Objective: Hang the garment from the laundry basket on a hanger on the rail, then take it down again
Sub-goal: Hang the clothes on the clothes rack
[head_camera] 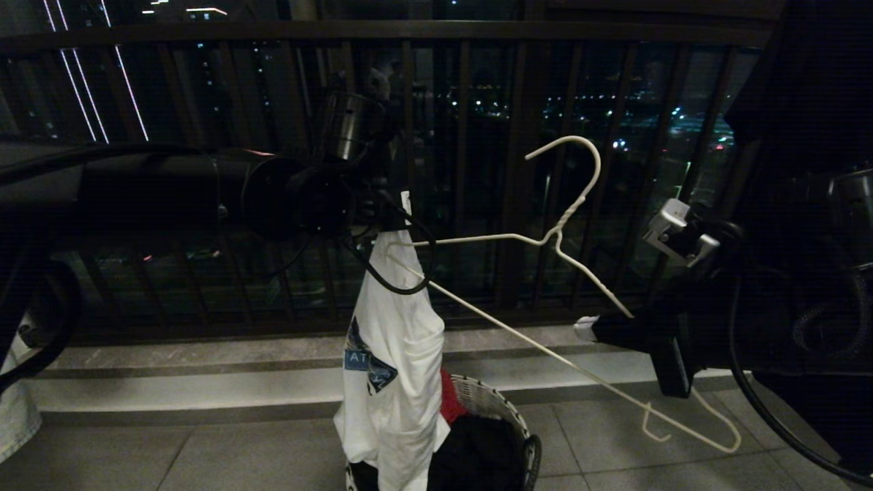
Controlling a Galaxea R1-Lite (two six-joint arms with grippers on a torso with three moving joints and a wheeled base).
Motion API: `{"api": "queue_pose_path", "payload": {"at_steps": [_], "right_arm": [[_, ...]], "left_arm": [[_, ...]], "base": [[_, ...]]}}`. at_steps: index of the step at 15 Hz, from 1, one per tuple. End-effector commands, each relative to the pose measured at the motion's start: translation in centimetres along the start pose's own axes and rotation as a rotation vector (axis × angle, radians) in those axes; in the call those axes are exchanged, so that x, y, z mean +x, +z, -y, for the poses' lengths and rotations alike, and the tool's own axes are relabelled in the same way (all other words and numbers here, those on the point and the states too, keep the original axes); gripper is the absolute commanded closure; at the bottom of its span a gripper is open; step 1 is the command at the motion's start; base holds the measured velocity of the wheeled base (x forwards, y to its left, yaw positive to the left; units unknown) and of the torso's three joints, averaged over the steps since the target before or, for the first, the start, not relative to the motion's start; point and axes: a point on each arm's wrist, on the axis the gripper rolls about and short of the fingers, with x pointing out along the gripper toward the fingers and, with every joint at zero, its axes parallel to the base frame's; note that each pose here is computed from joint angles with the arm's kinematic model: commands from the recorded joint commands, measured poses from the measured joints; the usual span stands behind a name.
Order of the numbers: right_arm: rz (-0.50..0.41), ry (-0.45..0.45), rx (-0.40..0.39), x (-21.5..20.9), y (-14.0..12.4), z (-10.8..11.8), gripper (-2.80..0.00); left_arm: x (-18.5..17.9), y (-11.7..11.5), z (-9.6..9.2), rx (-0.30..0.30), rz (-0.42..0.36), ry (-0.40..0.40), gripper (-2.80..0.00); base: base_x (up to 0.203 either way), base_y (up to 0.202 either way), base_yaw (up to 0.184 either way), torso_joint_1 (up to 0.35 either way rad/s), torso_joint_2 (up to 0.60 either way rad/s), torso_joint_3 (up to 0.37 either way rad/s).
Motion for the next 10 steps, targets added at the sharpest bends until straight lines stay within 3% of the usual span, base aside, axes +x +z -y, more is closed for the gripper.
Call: {"api": "queue_pose_path", "payload": {"at_steps": [1, 8, 10], "right_arm": [[0.002, 0.0, 0.009, 0.2, 0.2, 0.1, 0.0], [-0.002, -0.001, 0.016, 0.6, 0.3, 0.2, 0.0], [0.005, -0.01, 0.041, 0.5, 0.6, 0.3, 0.0]], "left_arm": [[-0.6, 0.1, -0.1, -0.009, -0.024, 0.01, 0.0], [-1.8, -0.1, 1.2, -0.043, -0.032, -0.026, 0.0], [-2.5, -0.6, 1.8, -0.028, -0.072, -0.02, 0.0]], "base": [[0.0, 0.0, 0.0, 0.0, 0.0, 0.0], [0.0, 0.0, 0.0, 0.0, 0.0, 0.0], [0.0, 0.0, 0.0, 0.0, 0.0, 0.0]]}}
